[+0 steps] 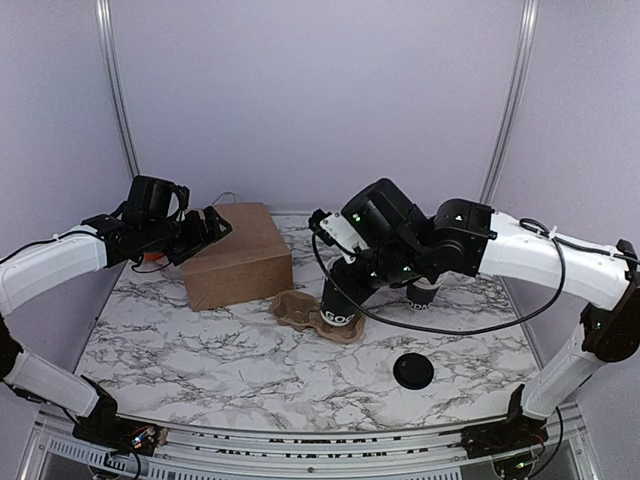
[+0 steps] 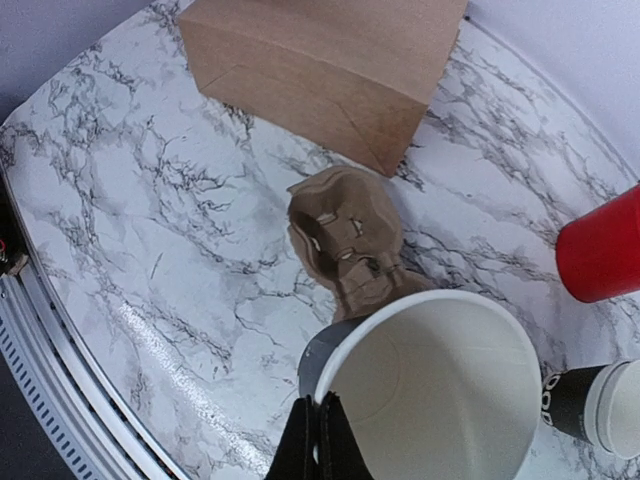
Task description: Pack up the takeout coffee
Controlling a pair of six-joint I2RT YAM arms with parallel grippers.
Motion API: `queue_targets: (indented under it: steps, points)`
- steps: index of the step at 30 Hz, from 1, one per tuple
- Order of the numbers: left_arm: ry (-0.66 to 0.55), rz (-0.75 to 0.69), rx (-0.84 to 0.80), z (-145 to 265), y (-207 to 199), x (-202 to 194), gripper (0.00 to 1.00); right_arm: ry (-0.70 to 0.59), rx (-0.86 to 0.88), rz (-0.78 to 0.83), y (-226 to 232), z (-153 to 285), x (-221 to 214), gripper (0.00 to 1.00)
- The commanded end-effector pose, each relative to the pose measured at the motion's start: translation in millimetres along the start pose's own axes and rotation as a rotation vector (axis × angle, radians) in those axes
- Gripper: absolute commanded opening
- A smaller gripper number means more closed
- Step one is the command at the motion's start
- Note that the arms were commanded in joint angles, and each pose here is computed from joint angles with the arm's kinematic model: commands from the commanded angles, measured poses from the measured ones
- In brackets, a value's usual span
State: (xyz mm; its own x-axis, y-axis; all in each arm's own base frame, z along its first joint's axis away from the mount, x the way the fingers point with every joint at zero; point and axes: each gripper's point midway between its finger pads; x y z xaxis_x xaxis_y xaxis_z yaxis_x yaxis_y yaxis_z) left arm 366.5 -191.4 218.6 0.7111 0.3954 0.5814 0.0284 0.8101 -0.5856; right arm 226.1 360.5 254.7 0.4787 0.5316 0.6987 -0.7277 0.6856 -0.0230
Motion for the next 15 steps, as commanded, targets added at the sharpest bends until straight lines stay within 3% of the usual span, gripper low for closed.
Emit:
queue_targets:
  steps: [1, 7, 15]
  points:
    - [-0.035, -0.014, -0.012, 2, -7, 10, 0.99, -0.005, 0.107, 0.004, 49, -20, -6, 0.0]
    - [-0.036, -0.014, -0.007, 1, -5, 10, 0.99, 0.051, 0.049, 0.024, 66, -53, -32, 0.0]
    - [-0.055, -0.03, 0.005, 6, -2, 11, 0.99, 0.034, 0.045, 0.002, 82, -80, -42, 0.0]
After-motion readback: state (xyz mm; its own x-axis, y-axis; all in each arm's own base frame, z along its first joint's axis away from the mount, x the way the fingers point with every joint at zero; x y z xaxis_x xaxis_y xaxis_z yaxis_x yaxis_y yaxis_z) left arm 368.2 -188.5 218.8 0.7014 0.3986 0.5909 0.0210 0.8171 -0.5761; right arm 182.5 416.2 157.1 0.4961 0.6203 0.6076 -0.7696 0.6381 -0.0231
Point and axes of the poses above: each gripper's point midway between its finger pads, its own z axis back along the fingers, its own y axis along the line the jaws close on, x = y × z, and after that the axes turned 2 degrees about z, right-handed
